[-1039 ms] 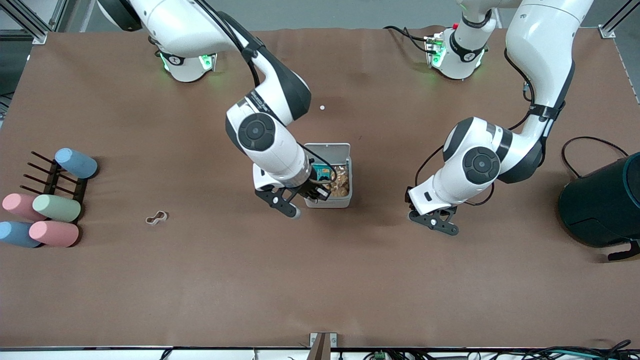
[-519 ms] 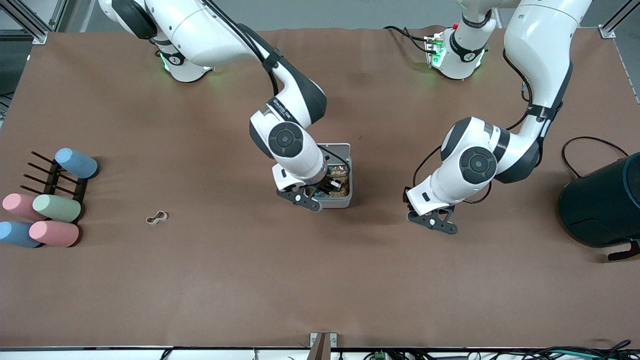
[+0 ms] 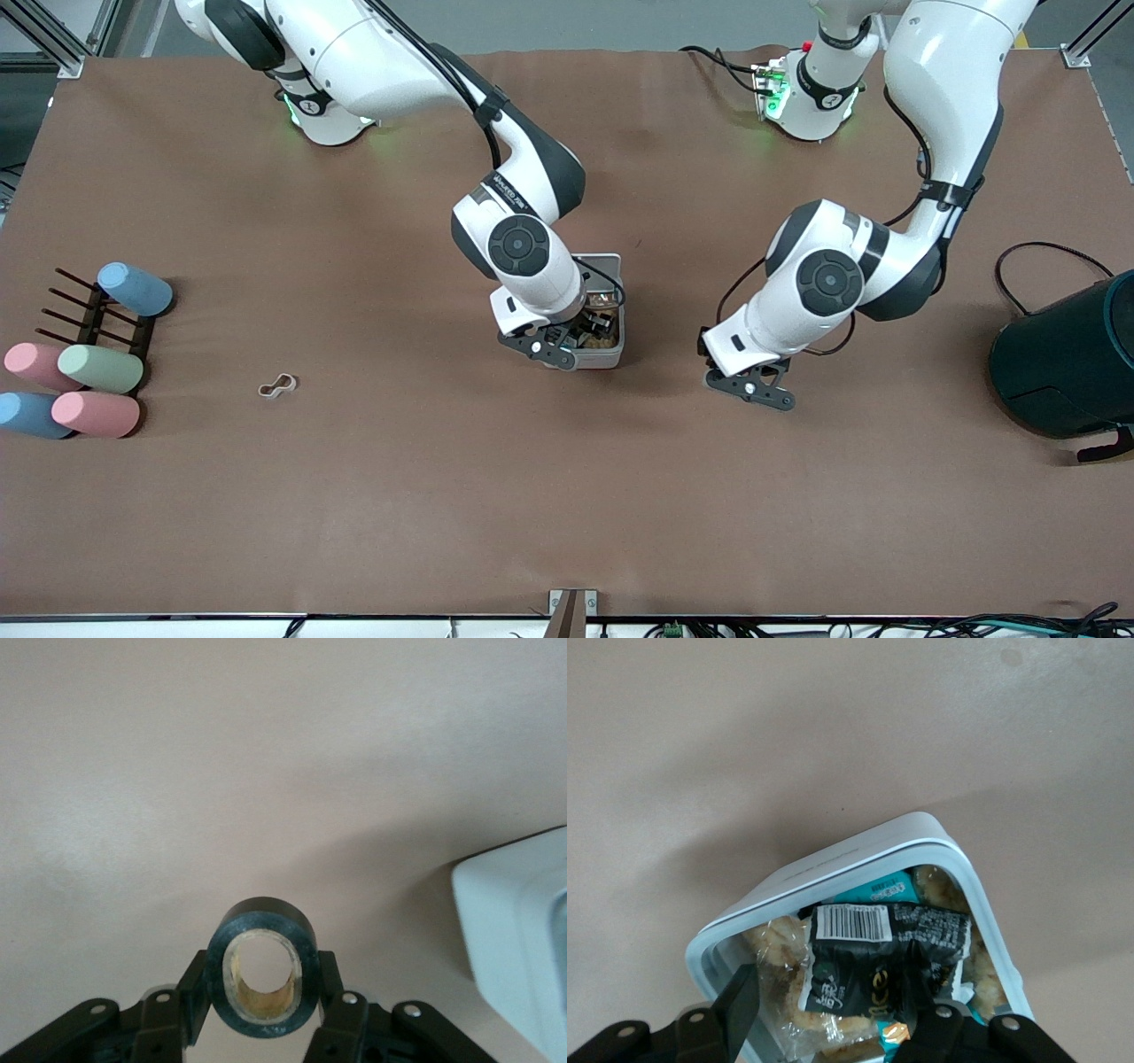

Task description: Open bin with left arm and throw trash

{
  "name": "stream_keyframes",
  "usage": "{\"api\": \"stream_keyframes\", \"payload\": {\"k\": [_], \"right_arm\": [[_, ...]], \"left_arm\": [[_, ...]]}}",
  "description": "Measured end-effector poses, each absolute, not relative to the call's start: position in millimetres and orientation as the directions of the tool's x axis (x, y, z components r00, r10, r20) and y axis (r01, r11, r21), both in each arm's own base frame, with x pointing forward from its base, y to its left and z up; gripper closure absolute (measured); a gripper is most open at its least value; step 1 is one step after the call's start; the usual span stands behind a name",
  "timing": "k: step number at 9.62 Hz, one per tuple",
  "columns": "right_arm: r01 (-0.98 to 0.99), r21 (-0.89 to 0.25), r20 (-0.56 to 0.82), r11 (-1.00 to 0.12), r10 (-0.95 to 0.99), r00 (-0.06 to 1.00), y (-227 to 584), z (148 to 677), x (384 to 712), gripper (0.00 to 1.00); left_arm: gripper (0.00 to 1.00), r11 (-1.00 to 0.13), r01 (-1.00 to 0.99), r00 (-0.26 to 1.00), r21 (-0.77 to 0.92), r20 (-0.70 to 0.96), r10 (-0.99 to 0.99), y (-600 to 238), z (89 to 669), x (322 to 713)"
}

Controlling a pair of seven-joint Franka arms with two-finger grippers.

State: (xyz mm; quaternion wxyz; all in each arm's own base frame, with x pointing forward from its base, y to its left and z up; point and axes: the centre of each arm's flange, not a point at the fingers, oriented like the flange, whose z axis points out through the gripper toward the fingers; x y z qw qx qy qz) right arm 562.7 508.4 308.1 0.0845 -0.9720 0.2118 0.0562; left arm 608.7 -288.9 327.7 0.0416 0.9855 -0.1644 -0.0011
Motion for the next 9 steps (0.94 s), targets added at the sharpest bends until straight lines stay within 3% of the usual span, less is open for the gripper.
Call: {"api": "stream_keyframes", "payload": {"k": [5, 7, 9], "right_arm": [[-0.469, -0.16, -0.176, -0.869, -0.443, 0.879, 476, 376, 582, 0.26], [-0.514, -0.053, -0.22, -0.856, -0.492, 0.842, 421, 396, 598, 0.28], [-0.552, 0.018, -0.241, -0.833, -0.54, 0.807, 316, 389, 640, 0.28]], "left_arm": [[0.48, -0.959, -0.255, 0.967, 0.121, 0.006, -0.256, -366, 345, 583], [0.48, -0.968, -0.211, 0.977, 0.133, -0.016, -0.215, -401, 333, 571], [0.48, -0.973, -0.187, 0.979, 0.137, -0.051, -0.195, -425, 311, 559]]}}
